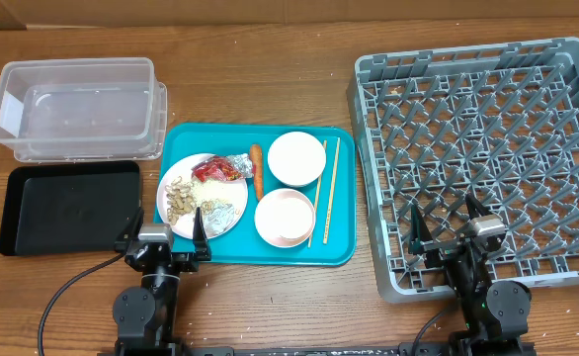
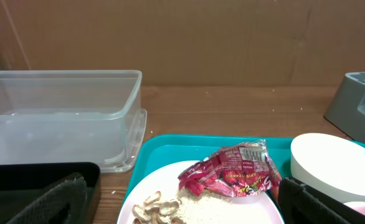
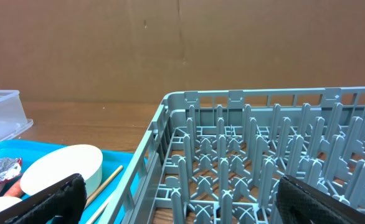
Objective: Sort waste into correct bins and load items into the dishwasher
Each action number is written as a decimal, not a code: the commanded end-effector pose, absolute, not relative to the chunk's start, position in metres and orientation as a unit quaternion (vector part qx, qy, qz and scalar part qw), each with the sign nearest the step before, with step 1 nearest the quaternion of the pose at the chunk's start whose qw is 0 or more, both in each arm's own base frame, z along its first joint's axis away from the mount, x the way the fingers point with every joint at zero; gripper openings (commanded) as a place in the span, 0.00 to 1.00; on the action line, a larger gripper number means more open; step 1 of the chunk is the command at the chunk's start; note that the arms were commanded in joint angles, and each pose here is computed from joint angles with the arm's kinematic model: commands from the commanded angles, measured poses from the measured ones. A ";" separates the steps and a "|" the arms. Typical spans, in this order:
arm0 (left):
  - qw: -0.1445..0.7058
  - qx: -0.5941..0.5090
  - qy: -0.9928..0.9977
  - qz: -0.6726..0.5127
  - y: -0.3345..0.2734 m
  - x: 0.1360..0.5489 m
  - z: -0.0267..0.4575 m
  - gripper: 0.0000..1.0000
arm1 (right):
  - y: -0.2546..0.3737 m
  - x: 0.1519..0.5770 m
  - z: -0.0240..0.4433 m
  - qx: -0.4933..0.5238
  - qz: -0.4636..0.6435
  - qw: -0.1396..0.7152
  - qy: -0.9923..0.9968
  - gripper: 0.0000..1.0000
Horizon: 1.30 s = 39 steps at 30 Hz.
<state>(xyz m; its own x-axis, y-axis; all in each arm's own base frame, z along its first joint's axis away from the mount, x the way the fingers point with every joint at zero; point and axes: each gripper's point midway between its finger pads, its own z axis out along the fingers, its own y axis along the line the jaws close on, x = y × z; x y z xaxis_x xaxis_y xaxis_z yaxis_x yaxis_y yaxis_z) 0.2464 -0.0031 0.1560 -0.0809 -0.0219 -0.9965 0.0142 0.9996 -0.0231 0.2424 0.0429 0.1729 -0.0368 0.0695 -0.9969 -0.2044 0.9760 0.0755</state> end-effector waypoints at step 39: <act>0.382 -0.035 0.922 -0.056 -0.013 0.255 0.289 1.00 | 0.039 0.249 0.258 0.055 0.103 0.357 0.927 1.00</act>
